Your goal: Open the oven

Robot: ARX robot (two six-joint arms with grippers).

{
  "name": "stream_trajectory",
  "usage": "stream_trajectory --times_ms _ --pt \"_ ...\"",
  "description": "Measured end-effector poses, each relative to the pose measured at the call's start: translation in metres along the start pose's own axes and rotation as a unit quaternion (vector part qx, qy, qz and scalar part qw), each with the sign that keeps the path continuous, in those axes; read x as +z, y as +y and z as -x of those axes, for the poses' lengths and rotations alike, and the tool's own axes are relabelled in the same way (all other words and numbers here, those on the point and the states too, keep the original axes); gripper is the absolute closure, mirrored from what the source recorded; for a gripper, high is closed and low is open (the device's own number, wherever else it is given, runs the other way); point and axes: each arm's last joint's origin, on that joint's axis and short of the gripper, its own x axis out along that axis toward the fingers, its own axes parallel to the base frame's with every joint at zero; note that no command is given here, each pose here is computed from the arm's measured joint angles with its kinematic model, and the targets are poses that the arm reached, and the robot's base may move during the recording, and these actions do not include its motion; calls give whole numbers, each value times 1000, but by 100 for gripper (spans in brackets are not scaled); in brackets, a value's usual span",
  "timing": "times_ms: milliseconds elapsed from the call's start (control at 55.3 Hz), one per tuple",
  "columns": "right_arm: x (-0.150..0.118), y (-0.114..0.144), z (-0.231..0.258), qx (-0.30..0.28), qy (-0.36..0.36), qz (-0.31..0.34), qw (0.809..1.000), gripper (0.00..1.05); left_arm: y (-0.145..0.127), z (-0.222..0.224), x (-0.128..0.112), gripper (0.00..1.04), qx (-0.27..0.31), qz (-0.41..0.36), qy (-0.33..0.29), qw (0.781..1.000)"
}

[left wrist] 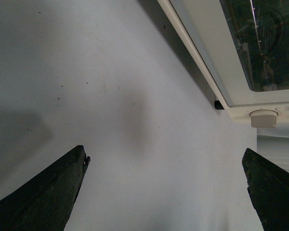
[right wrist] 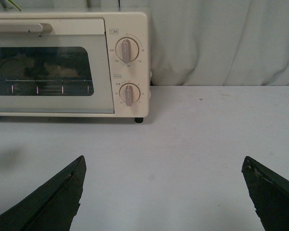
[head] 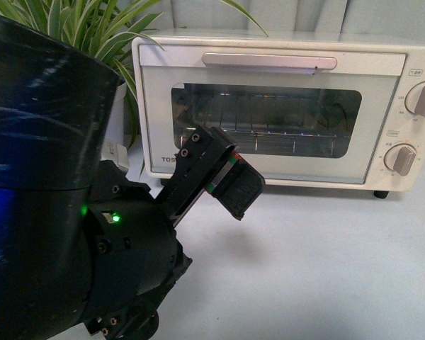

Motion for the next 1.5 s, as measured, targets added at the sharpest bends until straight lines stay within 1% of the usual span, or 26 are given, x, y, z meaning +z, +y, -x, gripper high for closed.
stream_trajectory --times_ms 199,524,560,633,669,723,777,904,994,1066,1120,1283,1500 --pt "0 0 0 0 0 0 1000 9 4 -15 -5 6 15 17 9 1000" --pt "0 0 0 0 0 0 1000 9 2 -25 -1 6 15 32 5 999" --pt "-1 0 0 7 6 -6 1000 9 2 -25 -1 6 15 34 5 999" --pt "1 2 -3 41 37 -37 998 9 2 -25 1 6 15 38 4 999" --pt "5 3 -7 47 49 -48 997 9 2 -25 1 6 15 39 3 999" --pt "21 7 -18 51 53 -57 996 9 2 -25 1 6 15 39 3 999" --pt "42 13 -33 60 47 -57 995 9 3 -25 2 6 15 40 2 999" --pt "74 25 -63 65 55 -55 995 9 3 -25 3 6 15 41 1 999" --pt "89 35 -85 63 71 -52 994 9 3 -25 3 6 15 42 1 999" --pt "103 49 -116 63 100 -55 991 9 3 -25 3 6 15 42 1 999" --pt "107 55 -128 66 112 -59 990 9 3 -25 3 6 15 42 1 999" --pt "117 71 -167 49 137 -70 987 9 3 -25 3 6 15 42 1 999" --pt "123 86 -196 39 161 -82 983 9 4 -25 4 6 16 43 -1 999"
